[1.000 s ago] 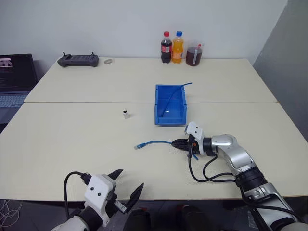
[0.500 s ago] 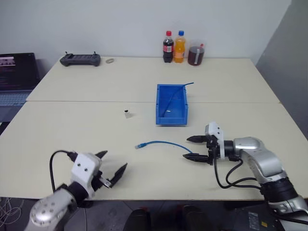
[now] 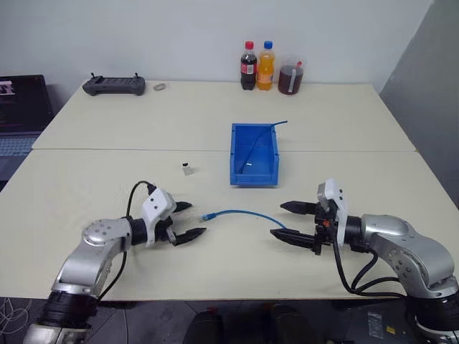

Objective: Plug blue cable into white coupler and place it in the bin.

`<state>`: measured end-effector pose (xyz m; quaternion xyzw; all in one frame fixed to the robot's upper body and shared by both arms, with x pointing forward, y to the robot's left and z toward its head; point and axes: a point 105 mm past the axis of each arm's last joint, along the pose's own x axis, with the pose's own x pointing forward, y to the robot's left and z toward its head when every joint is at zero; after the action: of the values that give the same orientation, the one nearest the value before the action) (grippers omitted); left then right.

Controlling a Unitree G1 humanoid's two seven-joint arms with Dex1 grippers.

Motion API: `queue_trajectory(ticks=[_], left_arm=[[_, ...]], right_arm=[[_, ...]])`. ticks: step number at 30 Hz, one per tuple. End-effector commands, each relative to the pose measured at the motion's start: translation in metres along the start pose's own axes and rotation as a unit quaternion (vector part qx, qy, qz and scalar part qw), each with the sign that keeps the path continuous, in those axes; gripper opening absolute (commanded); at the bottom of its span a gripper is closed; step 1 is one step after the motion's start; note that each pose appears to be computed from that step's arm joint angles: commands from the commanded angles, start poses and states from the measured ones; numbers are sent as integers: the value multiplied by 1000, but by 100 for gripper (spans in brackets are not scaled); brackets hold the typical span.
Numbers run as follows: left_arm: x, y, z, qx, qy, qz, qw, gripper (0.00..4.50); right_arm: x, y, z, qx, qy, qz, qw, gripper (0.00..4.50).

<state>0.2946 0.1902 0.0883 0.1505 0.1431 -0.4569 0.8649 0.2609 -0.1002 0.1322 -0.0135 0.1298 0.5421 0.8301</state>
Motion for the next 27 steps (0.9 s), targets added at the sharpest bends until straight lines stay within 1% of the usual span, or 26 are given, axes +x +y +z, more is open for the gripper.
queue_trajectory(ticks=[1,6,11,15,20,21,27], left_arm=[[-1,-7,7,15,-12,-22,1000,450],[15,-12,-7,-2,-1,-49,999,450],[24,-1,-13,-3,4,-43,999,450],[27,5,-16,-5,4,-46,999,450],[32,4,-21,5,10,-70,997,360],[33,3,-20,8,9,-75,997,331],[37,5,-14,36,4,-83,996,229]], right_arm=[[-3,-2,10,-29,-17,-15,999,449],[-2,-2,16,-36,-18,-2,999,449],[-3,-2,20,-37,-20,-1,999,449],[-6,-3,17,-35,-17,-9,999,449],[-6,-2,16,-33,-18,-14,999,450],[-6,-2,16,-33,-18,-15,999,450],[-5,-1,15,-30,-20,-20,999,450]])
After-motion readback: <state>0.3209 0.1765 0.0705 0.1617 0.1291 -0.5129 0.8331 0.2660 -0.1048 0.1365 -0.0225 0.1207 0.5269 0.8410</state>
